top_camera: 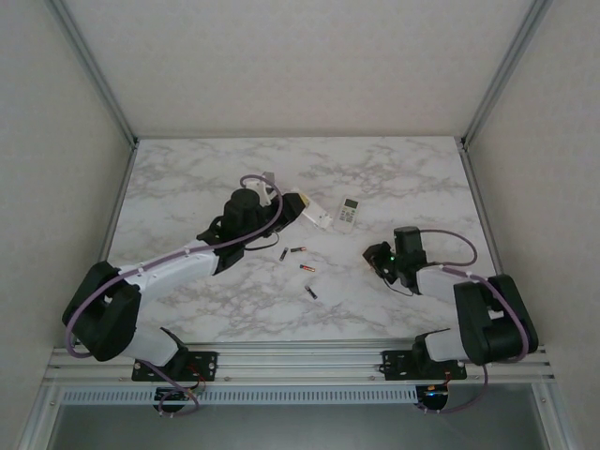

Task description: Load the batteries into the remote control

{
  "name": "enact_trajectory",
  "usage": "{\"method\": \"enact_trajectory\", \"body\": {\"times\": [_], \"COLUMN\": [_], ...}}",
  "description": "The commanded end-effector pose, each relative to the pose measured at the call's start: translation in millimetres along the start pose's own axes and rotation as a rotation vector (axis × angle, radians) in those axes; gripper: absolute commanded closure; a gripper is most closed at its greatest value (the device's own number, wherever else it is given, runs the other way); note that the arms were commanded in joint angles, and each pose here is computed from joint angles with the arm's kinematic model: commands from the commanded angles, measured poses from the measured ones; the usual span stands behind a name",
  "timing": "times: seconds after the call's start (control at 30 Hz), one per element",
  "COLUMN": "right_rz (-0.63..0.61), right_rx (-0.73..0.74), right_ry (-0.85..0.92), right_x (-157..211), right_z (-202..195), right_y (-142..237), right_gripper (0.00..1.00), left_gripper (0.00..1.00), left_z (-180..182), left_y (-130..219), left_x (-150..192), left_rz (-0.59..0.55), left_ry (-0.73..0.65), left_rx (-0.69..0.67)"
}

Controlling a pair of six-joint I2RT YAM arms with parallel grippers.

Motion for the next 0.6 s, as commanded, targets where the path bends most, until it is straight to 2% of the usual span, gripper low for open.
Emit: {"method": "enact_trajectory", "body": {"times": [0.0, 0.07, 0.13, 0.27, 0.37, 0.57], "right_rz": [-0.093, -0.128, -0.171, -0.224, -0.163, -0.025], "right_rx": [0.221, 0.210, 0.157, -0.129, -0.303, -0.278], "right_ry": [-0.136, -0.205, -0.237, -0.084, 0.093, 0.270], "right_x": [7.5, 10.8, 11.7, 13.0, 24.0, 50.6], "right_z": [-40.2, -41.8, -34.4, 12.3, 55.8, 98.7], "right_y": [18.6, 33.5, 52.5, 99.0, 126.3, 122.6], "right_gripper": [0.54, 0.43, 0.38, 0.31, 0.28, 0.27], "left_gripper": [0.99, 1.00, 1.00, 1.00, 1.00, 1.00], "left_z": [5.0, 12.3, 28.1, 63.8, 89.7, 119.1], "left_y": [16.9, 32.1, 51.7, 91.9, 111.0, 121.8], "left_x": [-6.8, -10.1, -6.9, 12.7, 37.4, 84.4], "left_rz": [-0.116, -0.195, -0.250, -0.344, -0.331, -0.238], "left_ry": [-0.007, 0.019, 0.075, 0.187, 0.256, 0.400], "left_rx": [-0.115, -0.179, -0.250, -0.373, -0.427, -0.373]}}
Point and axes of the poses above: each hand's point on the last joint's axis, 136 mm out from that joint toward the fingers, its own y axis back along the fingers, its own z axis along the line the jaws close on, x = y × z, the point moved 10 cm from there along y, back along the fingers, and after that the axes turned 11 degrees about -y, right-handed, at the moved point
